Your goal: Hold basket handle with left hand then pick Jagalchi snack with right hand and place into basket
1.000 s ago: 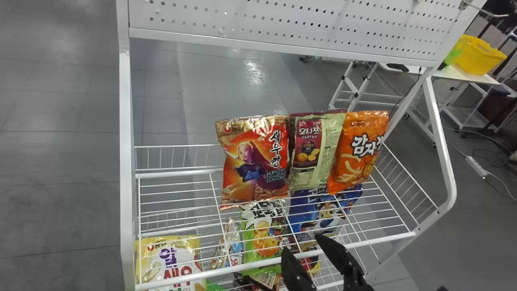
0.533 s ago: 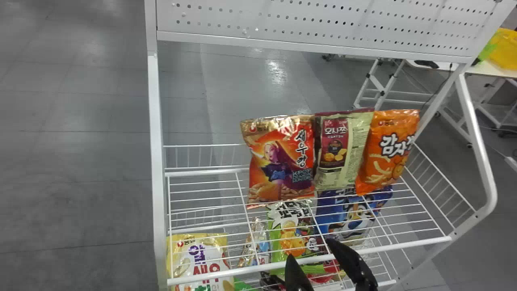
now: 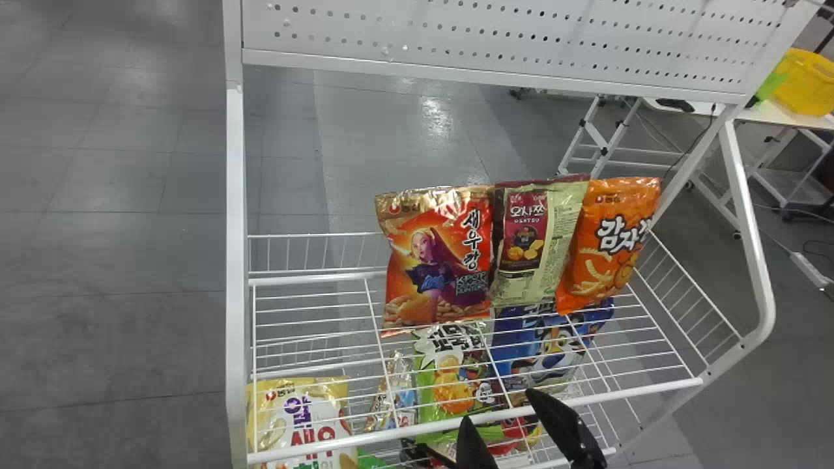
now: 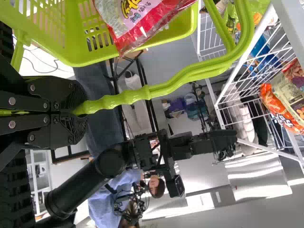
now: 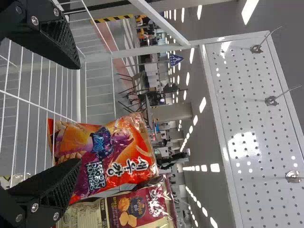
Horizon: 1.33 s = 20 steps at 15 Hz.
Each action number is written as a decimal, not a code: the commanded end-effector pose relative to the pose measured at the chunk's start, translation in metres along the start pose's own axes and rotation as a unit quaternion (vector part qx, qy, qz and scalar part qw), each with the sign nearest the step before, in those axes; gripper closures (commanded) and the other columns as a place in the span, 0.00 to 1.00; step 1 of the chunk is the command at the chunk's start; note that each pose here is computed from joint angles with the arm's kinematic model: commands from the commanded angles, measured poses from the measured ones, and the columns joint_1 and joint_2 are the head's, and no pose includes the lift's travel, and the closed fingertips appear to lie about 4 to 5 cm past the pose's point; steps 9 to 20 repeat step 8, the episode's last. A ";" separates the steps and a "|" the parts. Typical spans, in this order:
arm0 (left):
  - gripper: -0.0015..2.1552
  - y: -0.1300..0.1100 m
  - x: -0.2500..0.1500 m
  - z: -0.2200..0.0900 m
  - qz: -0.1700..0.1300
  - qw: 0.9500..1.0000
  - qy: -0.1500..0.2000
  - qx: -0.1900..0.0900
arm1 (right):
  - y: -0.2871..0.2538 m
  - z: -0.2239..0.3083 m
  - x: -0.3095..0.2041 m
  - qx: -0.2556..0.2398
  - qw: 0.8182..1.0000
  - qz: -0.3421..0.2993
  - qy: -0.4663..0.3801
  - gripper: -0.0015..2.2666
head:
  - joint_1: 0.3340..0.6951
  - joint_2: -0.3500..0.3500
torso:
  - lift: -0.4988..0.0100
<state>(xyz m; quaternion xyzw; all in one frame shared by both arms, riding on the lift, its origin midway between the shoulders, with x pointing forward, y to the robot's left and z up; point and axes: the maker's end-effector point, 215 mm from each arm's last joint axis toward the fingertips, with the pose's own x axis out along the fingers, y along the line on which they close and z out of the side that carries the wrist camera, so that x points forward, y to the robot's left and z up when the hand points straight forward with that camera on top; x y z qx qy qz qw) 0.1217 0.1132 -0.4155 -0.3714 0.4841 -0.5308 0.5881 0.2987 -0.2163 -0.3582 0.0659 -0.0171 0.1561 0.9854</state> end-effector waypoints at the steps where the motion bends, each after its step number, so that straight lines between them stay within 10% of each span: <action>1: 1.00 -0.002 0.000 0.000 -0.005 1.000 0.001 -0.001 | 0.000 0.001 -0.001 -0.002 1.000 -0.001 -0.002 0.06 | 1.00 0.06 | 0.97; 20: 1.00 -0.003 0.000 -0.002 -0.005 1.000 0.001 -0.003 | -0.001 0.000 -0.004 0.000 1.000 -0.003 0.000 0.06 | 1.00 0.05 | 0.97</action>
